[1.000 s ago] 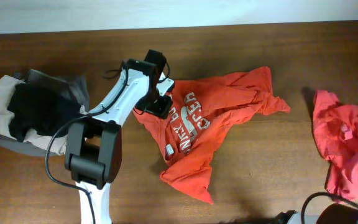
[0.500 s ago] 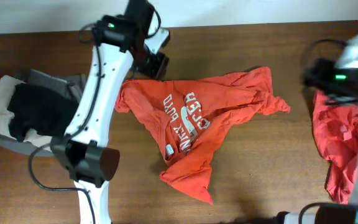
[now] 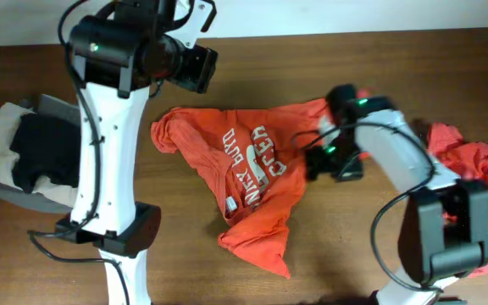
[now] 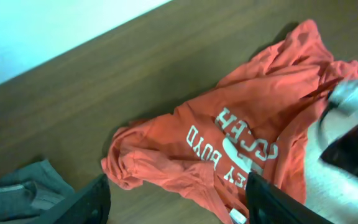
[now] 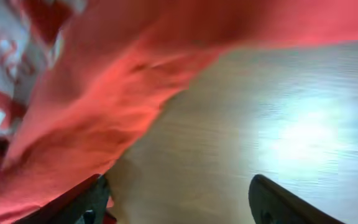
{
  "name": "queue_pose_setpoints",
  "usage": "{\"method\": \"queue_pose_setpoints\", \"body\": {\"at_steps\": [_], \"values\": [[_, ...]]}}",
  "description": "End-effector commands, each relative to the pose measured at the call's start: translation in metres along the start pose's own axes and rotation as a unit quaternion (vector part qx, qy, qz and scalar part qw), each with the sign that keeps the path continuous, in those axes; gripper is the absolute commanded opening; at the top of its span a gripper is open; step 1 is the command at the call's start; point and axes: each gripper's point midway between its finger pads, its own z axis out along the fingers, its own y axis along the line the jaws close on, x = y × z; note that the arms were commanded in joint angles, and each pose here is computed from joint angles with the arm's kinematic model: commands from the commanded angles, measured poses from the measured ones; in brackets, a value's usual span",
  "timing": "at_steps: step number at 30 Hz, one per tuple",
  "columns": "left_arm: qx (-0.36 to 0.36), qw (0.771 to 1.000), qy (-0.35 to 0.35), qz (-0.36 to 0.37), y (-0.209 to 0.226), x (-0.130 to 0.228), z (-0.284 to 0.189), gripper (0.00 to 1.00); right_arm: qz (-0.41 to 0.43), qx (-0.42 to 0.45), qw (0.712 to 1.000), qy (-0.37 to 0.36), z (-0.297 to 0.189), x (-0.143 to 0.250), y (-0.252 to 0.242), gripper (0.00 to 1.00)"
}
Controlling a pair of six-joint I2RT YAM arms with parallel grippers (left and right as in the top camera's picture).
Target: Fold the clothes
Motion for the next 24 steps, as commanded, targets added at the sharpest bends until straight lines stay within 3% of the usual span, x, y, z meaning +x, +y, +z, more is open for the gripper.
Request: {"method": "queue_pose_setpoints", "body": {"at_steps": [1, 8, 12, 14, 15, 16, 21, 24], "values": [[-0.021, 0.999, -0.035, 0.004, 0.005, -0.005, -0.032, 0.70, -0.021, 0.005, 0.999, 0.025, 0.017, 0.023, 0.020, 0.78], [-0.021, 0.999, -0.035, 0.004, 0.005, -0.005, -0.033, 0.70, -0.039, -0.058, 0.996, 0.051, 0.041, 0.045, 0.064, 0.74], [-0.021, 0.999, -0.035, 0.004, 0.005, -0.005, -0.033, 0.70, -0.027, -0.066, 0.997, 0.010, 0.043, 0.026, 0.073, 0.57], [-0.020, 0.999, -0.035, 0.004, 0.005, -0.005, -0.033, 0.70, -0.011, -0.069, 0.998, -0.001, 0.043, 0.020, 0.075, 0.38], [-0.021, 0.999, -0.035, 0.004, 0.005, -0.005, -0.033, 0.70, -0.009, -0.065, 0.998, -0.001, 0.042, 0.020, 0.074, 0.22], [-0.021, 0.999, -0.035, 0.004, 0.005, -0.005, -0.033, 0.70, -0.009, -0.053, 0.999, -0.004, 0.041, 0.020, 0.070, 0.17], [-0.031, 0.999, -0.031, 0.003, 0.009, -0.003, -0.031, 0.71, -0.007, 0.059, 0.997, -0.043, 0.008, 0.018, 0.035, 0.08], [-0.046, 0.999, -0.009, -0.001, 0.016, 0.003, -0.021, 0.70, -0.012, 0.071, 0.995, -0.071, -0.012, 0.019, 0.032, 0.05]]}}
